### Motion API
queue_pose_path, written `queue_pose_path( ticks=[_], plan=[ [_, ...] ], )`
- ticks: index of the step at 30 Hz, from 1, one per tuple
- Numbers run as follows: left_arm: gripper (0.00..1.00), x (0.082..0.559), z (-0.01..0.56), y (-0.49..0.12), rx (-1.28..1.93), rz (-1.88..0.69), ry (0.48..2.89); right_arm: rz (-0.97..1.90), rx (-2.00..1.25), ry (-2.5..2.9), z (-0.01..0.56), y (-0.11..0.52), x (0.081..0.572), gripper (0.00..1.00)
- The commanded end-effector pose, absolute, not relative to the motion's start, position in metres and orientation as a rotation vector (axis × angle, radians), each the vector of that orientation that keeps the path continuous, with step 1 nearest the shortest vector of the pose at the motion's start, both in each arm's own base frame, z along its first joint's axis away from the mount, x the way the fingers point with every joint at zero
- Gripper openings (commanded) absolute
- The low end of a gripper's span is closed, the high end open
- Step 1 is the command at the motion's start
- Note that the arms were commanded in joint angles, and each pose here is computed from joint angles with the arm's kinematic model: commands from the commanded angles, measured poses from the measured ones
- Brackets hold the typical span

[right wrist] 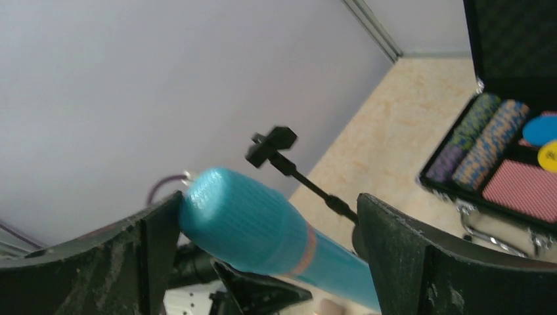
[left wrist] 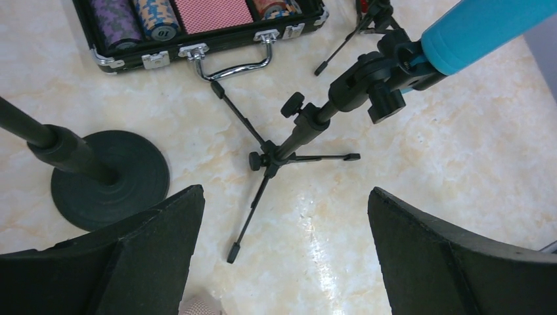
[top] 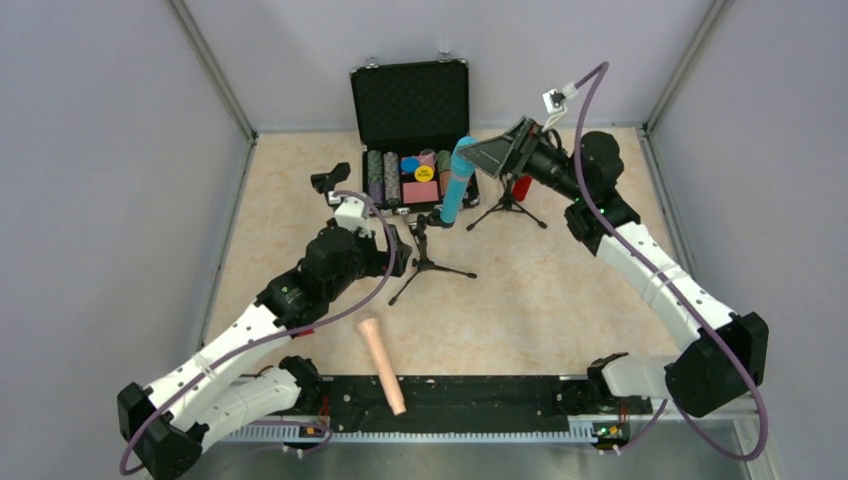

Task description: Attach the microphones to the stand

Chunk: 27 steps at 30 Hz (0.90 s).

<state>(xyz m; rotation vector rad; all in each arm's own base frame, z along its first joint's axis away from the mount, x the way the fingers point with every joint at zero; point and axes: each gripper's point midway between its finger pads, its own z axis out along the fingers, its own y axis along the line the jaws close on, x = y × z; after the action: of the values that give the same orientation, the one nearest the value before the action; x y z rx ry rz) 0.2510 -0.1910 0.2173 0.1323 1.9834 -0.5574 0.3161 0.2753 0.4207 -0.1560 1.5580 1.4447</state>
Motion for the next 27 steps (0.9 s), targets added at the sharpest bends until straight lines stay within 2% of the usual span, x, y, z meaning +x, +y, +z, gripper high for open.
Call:
queue_pose_path(
  ticks=[1, 6, 14, 27],
  plan=[
    [0.99, 0.26, 0.256, -0.181, 0.117, -0.502, 1.9, 1.351, -0.249, 1.605, 0.381, 0.273, 0.309, 0.99],
    [0.98, 0.264, 0.302, -0.177, 0.171, -0.48, 1.817, 1.229, -0.283, 1.765, 0.311, 0.265, 0.306, 0.99],
    [0.97, 0.269, 0.369, -0.178, 0.251, -0.475, 1.7, 1.169, -0.34, 1.838, 0.269, 0.253, 0.284, 0.99],
    [0.97, 0.309, 0.38, -0.108, 0.122, -0.247, 1.769, 1.159, -0.372, 1.882, 0.237, 0.251, 0.276, 0.99]
  ],
)
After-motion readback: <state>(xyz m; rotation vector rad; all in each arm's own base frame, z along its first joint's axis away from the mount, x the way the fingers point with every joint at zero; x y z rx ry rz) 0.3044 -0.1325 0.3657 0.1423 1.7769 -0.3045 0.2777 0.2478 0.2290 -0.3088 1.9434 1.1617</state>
